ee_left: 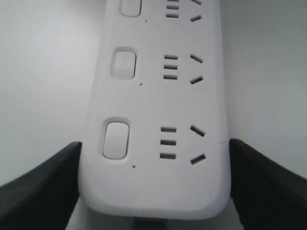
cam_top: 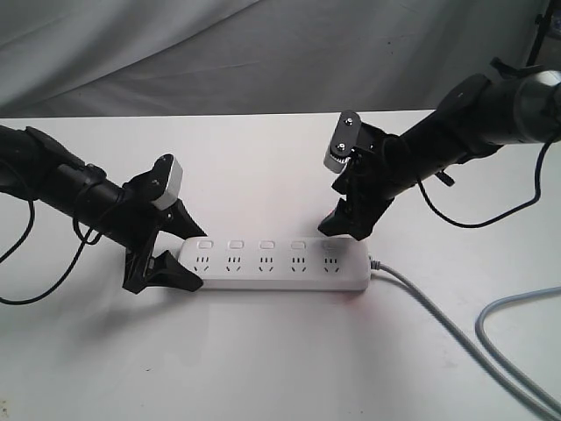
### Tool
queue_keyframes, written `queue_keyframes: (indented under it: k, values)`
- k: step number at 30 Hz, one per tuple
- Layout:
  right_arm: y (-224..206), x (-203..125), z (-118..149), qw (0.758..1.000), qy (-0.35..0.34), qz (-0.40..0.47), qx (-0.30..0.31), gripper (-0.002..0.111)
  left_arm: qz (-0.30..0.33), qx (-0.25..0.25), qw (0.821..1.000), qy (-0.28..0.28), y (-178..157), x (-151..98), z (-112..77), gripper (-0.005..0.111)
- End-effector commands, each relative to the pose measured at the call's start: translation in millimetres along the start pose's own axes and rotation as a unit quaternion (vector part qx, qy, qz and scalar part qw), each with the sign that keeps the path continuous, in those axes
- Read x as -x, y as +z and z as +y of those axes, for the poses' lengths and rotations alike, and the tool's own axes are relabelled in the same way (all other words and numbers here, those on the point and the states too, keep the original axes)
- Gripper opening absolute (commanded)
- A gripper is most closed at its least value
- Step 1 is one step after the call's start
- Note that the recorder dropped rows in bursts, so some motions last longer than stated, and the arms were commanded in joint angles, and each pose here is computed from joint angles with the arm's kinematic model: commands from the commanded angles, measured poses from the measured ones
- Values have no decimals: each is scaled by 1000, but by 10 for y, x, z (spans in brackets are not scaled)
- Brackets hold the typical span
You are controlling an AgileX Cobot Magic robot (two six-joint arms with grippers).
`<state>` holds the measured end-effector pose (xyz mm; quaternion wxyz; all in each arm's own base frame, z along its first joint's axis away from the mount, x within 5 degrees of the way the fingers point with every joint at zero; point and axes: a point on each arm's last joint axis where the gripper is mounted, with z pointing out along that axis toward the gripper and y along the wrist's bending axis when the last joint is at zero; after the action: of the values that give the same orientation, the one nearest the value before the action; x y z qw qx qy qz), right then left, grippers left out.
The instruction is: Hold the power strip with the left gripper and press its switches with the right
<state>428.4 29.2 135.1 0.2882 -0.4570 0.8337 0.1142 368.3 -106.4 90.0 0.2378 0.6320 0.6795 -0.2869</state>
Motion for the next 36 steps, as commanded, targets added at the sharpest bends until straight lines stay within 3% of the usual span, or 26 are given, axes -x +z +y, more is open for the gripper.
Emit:
queue_keyframes:
  k: [1,15,26,36]
  values:
    - [-123,100,35,1000,6,-25,10,73,4,6,1000,0,16,-6,4,39]
    - [-283,235,94,998,29,-53,30,73,4,6,1000,0,16,-6,4,39]
    - [-991,637,179,994,16,-106,-32,73,4,6,1000,0,16,-6,4,39]
    - [-1549,886,336,984,67,-154,-67,73,4,6,1000,0,16,-6,4,39]
